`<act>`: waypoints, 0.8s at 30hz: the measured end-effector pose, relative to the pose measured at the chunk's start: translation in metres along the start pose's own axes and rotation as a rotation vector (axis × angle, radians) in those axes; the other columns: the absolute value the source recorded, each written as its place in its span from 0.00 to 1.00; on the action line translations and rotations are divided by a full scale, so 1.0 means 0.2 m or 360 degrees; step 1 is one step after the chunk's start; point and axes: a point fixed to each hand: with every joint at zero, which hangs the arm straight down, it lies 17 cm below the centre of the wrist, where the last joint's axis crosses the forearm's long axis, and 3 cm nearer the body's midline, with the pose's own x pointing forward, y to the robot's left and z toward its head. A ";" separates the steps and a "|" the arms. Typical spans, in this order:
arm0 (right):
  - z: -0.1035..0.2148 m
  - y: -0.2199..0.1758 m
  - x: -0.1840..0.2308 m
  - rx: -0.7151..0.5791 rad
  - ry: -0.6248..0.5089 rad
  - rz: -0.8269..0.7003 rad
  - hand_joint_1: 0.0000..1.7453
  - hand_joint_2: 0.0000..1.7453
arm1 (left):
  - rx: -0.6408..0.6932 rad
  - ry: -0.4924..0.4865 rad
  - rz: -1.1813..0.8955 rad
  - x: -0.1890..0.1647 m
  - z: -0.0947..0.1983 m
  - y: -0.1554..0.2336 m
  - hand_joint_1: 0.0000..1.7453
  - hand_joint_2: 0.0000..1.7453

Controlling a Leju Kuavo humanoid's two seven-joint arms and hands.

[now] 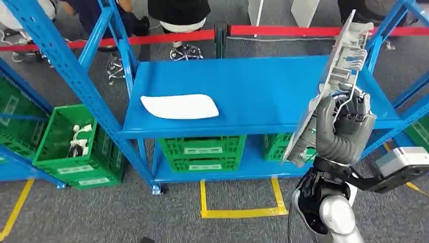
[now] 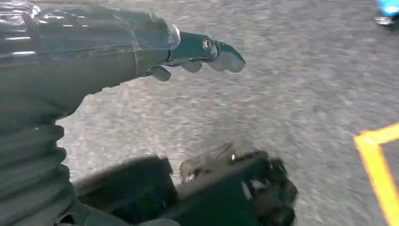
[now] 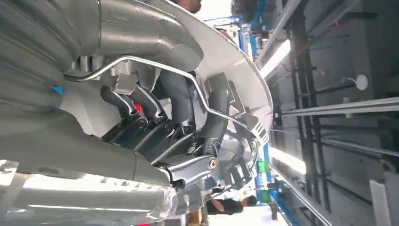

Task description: Take the parts from the cabinet and place them on the table.

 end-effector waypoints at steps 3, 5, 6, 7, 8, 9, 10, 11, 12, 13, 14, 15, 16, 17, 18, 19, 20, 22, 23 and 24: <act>0.00 0.00 0.00 0.0002 -0.0007 0.0009 0.94 1.00 | 0.0019 0.0070 0.0023 -0.05 0.00 0.03 0.00 1.00; 0.00 0.01 0.01 0.0006 -0.0015 0.0021 0.94 1.00 | 0.0031 0.0139 0.0043 -0.09 0.00 0.04 0.00 1.00; -0.01 0.01 0.02 0.0008 -0.0022 0.0031 0.94 1.00 | 0.0042 0.0174 0.0057 -0.11 0.00 0.05 0.00 1.00; -0.01 0.02 0.03 0.0009 -0.0028 0.0035 0.94 1.00 | 0.0059 0.0201 0.0076 -0.14 0.00 0.07 0.00 1.00; -0.02 0.02 0.03 0.0010 -0.0030 0.0041 0.94 1.00 | 0.0081 0.0225 0.0101 -0.16 0.00 0.08 0.00 1.00; -0.02 0.02 0.04 0.0011 -0.0033 0.0043 0.94 1.00 | 0.0095 0.0236 0.0116 -0.17 0.00 0.09 0.00 1.00; -0.02 0.03 0.05 0.0011 -0.0039 0.0042 0.94 1.00 | 0.0115 0.0244 0.0135 -0.18 0.00 0.11 0.00 1.00; -0.02 0.03 0.06 0.0013 -0.0044 0.0040 0.94 1.00 | 0.0136 0.0250 0.0152 -0.18 0.00 0.12 0.00 1.00; -0.02 0.03 0.07 0.0013 -0.0051 0.0035 0.94 1.00 | 0.0150 0.0254 0.0161 -0.19 0.00 0.13 0.00 1.00; -0.03 0.04 0.07 0.0014 -0.0058 0.0030 0.94 1.00 | 0.0165 0.0259 0.0165 -0.19 0.00 0.14 0.00 1.00; -0.03 0.04 0.08 0.0016 -0.0066 0.0025 0.94 1.00 | 0.0175 0.0260 0.0165 -0.19 0.00 0.15 0.00 1.00; -0.04 0.05 0.10 0.0020 -0.0077 0.0018 0.94 1.00 | 0.0183 0.0261 0.0166 -0.20 0.00 0.15 0.00 1.00; -0.04 0.05 0.11 0.0022 -0.0086 0.0014 0.94 1.00 | 0.0191 0.0264 0.0165 -0.20 0.00 0.16 0.00 1.00; -0.05 0.06 0.12 0.0024 -0.0098 0.0007 0.94 1.00 | 0.0197 0.0265 0.0164 -0.20 0.00 0.17 0.00 1.00; -0.05 0.06 0.14 0.0025 -0.0108 0.0004 0.94 1.00 | 0.0199 0.0266 0.0163 -0.21 0.00 0.17 0.00 1.00; -0.06 0.07 0.15 0.0027 -0.0120 -0.0004 0.94 1.00 | 0.0198 0.0264 0.0164 -0.20 0.00 0.17 0.00 1.00; -0.06 0.07 0.17 0.0028 -0.0133 -0.0013 0.94 1.00 | 0.0203 0.0262 0.0165 -0.20 0.00 0.17 0.00 1.00; -0.08 0.09 0.19 0.0034 -0.0151 -0.0032 0.94 1.00 | 0.0210 0.0258 0.0176 -0.20 0.00 0.18 0.00 1.00; -0.08 0.09 0.20 0.0038 -0.0154 -0.0042 0.94 1.00 | 0.0213 0.0257 0.0183 -0.20 0.00 0.18 0.00 1.00; -0.08 0.10 0.20 0.0041 -0.0156 -0.0048 0.94 1.00 | 0.0221 0.0262 0.0185 -0.21 0.00 0.19 0.00 1.00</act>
